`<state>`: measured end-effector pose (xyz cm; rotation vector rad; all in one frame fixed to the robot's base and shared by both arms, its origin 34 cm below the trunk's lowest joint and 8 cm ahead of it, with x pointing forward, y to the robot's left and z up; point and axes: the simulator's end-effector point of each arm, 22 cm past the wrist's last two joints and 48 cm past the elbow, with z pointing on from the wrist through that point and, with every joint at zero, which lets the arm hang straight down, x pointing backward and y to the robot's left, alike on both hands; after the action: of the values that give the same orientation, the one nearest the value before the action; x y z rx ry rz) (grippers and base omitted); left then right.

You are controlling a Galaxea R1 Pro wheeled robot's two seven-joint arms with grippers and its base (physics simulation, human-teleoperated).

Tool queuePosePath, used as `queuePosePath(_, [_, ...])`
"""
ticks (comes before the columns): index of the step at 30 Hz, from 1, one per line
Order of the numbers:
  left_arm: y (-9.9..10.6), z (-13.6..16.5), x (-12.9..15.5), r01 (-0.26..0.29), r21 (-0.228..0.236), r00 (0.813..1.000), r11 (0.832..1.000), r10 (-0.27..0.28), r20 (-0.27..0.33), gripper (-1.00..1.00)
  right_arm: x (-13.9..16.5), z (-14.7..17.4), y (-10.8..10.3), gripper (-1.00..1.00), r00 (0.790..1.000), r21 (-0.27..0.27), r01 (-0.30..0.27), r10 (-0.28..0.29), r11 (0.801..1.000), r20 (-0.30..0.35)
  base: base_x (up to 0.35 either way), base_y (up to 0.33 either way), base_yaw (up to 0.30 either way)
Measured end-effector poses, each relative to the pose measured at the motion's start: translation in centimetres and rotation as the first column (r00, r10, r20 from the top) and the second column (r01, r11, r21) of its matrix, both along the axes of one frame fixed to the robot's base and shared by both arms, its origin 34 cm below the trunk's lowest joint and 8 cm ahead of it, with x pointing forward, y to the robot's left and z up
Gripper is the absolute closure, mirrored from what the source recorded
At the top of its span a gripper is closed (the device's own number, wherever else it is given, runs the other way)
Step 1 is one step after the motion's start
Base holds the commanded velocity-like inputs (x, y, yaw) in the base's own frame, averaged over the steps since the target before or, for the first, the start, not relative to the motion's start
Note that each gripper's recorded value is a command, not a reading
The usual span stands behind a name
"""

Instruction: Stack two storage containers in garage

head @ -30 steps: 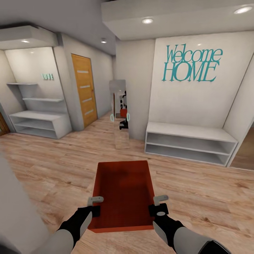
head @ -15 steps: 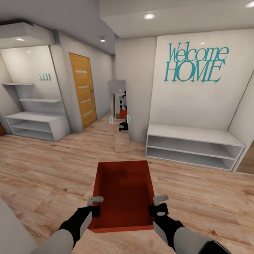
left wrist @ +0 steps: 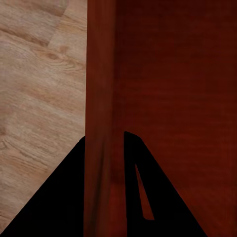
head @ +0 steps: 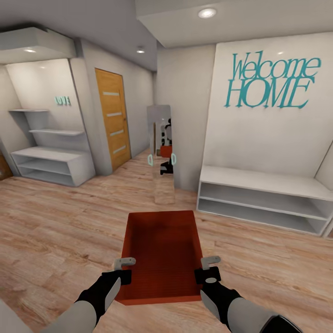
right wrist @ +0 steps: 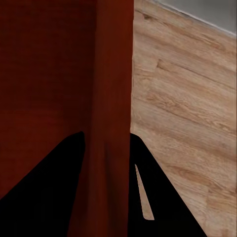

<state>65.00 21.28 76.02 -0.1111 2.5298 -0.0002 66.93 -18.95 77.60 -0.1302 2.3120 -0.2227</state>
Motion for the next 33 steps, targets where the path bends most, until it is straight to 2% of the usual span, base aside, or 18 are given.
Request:
queuePosePath(10, [0.01,0.0,0.0,0.0,0.0,1.0,1.0,0.0,0.0,1.0,0.0,0.01,0.01,1.0,1.0,0.0,0.0,0.0,1.0,0.0,0.322,0.0,0.26])
queuePosePath(24, [-0.01,-0.05,-0.04,0.0,-0.001,1.0,1.0,0.0,-0.001,1.0,-0.02,-0.02,0.0,1.0,1.0,-0.001,0.0,0.0,1.0,-0.002,0.322,0.0,0.028])
queuePosePath(33, [0.02,-0.05,-0.05,0.0,-0.001,1.0,1.0,0.0,-0.002,1.0,-0.02,-0.02,0.02,1.0,1.0,-0.001,-0.001,0.001,1.0,-0.002,0.322,0.0,0.229])
